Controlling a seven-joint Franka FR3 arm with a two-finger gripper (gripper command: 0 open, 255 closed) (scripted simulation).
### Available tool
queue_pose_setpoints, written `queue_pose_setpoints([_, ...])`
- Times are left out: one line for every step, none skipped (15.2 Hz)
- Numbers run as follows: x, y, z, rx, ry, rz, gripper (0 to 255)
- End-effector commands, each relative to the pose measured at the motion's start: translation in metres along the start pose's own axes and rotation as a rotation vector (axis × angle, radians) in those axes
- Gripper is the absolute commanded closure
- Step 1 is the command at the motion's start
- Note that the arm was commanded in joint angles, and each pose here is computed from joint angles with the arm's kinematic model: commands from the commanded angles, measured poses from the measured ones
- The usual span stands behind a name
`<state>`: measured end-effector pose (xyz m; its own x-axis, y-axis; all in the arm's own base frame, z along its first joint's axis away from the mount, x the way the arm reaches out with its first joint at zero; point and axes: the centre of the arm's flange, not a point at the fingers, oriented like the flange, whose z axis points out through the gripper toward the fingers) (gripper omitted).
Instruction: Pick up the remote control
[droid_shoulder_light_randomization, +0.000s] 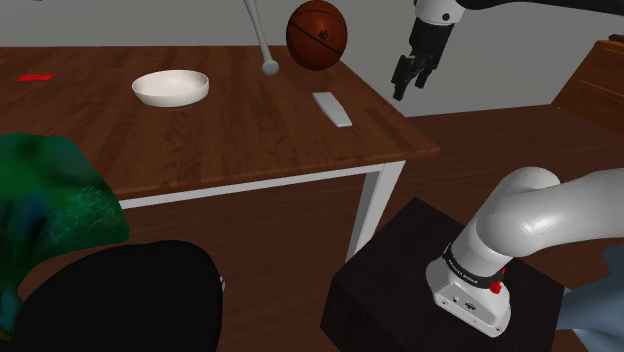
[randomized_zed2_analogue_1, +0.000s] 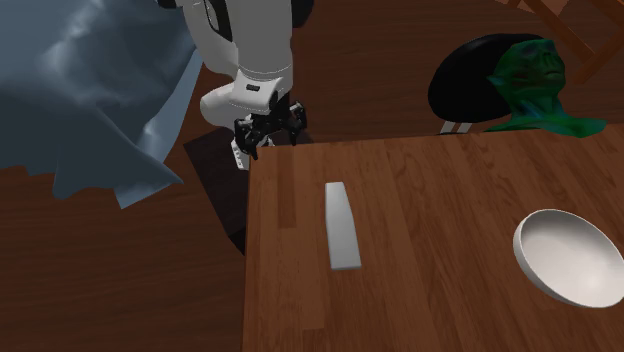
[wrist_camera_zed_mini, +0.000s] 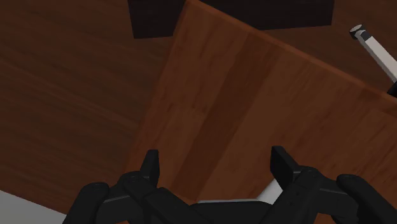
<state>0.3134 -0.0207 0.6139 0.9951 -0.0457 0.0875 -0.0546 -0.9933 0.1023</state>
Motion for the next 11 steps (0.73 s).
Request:
queue_pose_setpoints([0.000,0.000,0.000,0.000,0.000,0.000,0])
queue_pose_setpoints([0.012,-0.006,0.004,0.006,-0.006,0.028,0])
queue_pose_setpoints([0.023,-0.011,0.008,0.011,-0.013,0.055,0])
queue_pose_setpoints([0.035,-0.017,0.013,0.017,-0.019,0.083,0])
queue_pose_setpoints([0.047,-0.022,0.017,0.022,-0.025,0.111,0])
queue_pose_setpoints([0.059,-0.026,0.021,0.028,-0.031,0.138,0])
queue_pose_setpoints([0.071,-0.030,0.026,0.033,-0.038,0.166,0])
queue_pose_setpoints([0.083,-0.034,0.030,0.039,-0.044,0.194,0])
queue_pose_setpoints([0.095,-0.038,0.035,0.044,-0.050,0.222,0])
queue_pose_setpoints([0.108,-0.042,0.039,0.050,-0.057,0.249,0])
queue_pose_setpoints([0.120,-0.045,0.044,0.055,-0.063,0.277,0])
